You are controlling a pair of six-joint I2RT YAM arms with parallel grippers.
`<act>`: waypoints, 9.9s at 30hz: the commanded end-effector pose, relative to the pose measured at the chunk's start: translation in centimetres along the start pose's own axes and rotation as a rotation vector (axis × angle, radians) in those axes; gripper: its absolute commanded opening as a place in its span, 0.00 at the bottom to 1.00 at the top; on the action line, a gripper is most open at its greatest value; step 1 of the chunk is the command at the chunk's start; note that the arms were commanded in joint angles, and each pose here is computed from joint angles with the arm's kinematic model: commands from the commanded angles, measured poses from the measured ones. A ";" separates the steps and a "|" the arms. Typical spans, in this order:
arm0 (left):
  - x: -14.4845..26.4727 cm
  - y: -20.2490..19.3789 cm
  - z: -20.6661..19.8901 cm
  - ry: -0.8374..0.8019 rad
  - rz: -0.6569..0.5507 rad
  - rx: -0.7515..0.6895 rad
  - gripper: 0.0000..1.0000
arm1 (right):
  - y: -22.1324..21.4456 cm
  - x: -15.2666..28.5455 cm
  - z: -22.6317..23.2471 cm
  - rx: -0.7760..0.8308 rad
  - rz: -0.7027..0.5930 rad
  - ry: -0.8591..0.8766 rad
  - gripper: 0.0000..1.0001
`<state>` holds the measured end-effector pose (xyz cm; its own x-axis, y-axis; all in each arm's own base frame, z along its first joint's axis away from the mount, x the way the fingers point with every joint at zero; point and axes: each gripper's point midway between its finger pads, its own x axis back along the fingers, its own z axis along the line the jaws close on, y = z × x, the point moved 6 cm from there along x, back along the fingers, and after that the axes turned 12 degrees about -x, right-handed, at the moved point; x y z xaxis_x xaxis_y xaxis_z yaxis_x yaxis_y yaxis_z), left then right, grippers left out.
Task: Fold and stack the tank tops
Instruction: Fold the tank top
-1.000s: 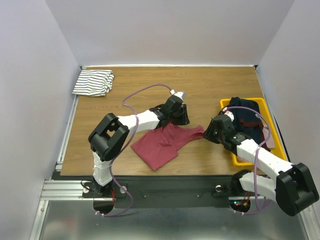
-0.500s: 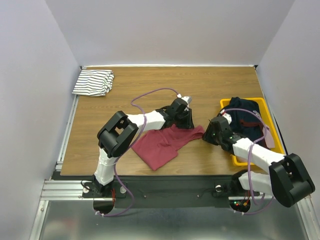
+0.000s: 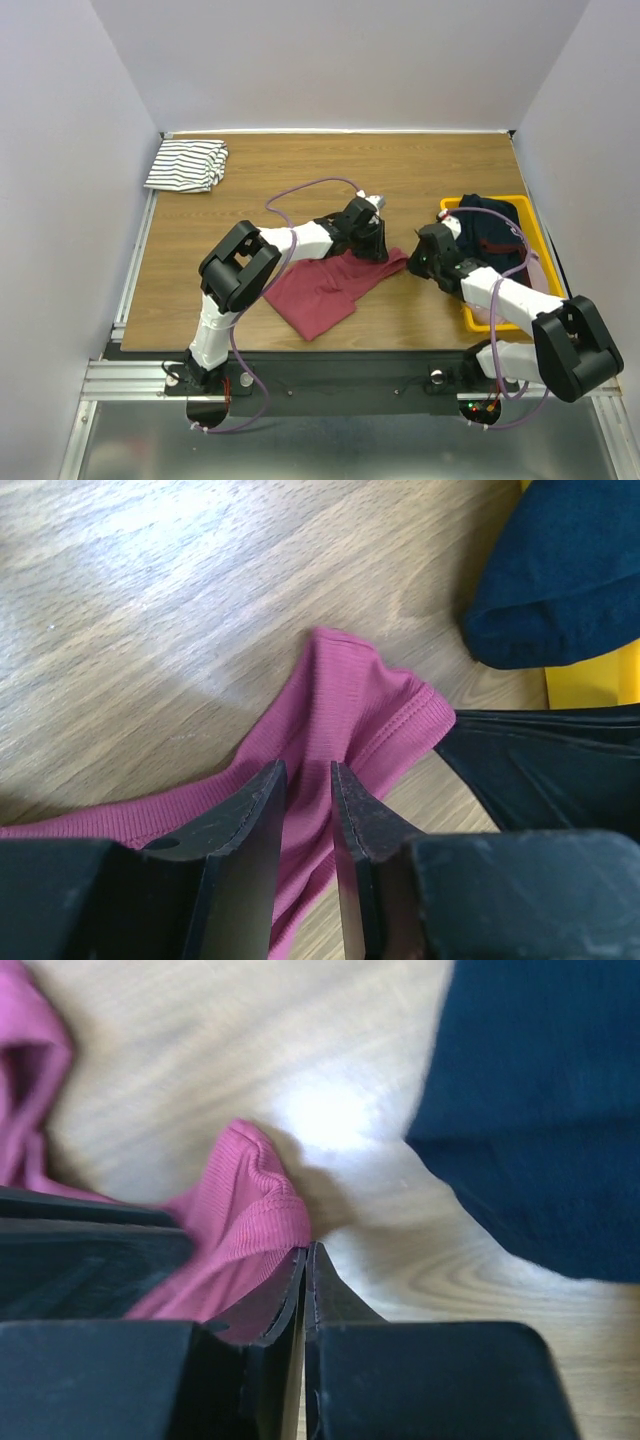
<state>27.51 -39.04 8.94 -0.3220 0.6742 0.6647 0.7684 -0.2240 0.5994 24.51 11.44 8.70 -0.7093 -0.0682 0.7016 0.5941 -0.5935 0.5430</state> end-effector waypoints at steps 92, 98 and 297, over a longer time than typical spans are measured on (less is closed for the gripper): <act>1.7 3.7 0.6 0.254 -0.295 -0.234 0.45 | 6.6 -6.9 12.5 -0.037 0.007 0.012 0.00; 1.6 3.6 1.0 0.276 -0.308 -0.219 0.37 | 6.5 -7.0 12.6 -0.045 0.011 0.014 0.00; 28.8 -6.6 16.9 0.728 -0.678 0.735 0.00 | -25.1 16.2 25.6 1.107 0.317 0.689 0.06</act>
<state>21.60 -8.18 13.93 -0.8045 -0.0181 0.5937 0.4259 0.6792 0.5977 9.18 42.70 17.50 -0.4579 -0.5812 0.6727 0.5016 0.4557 0.7353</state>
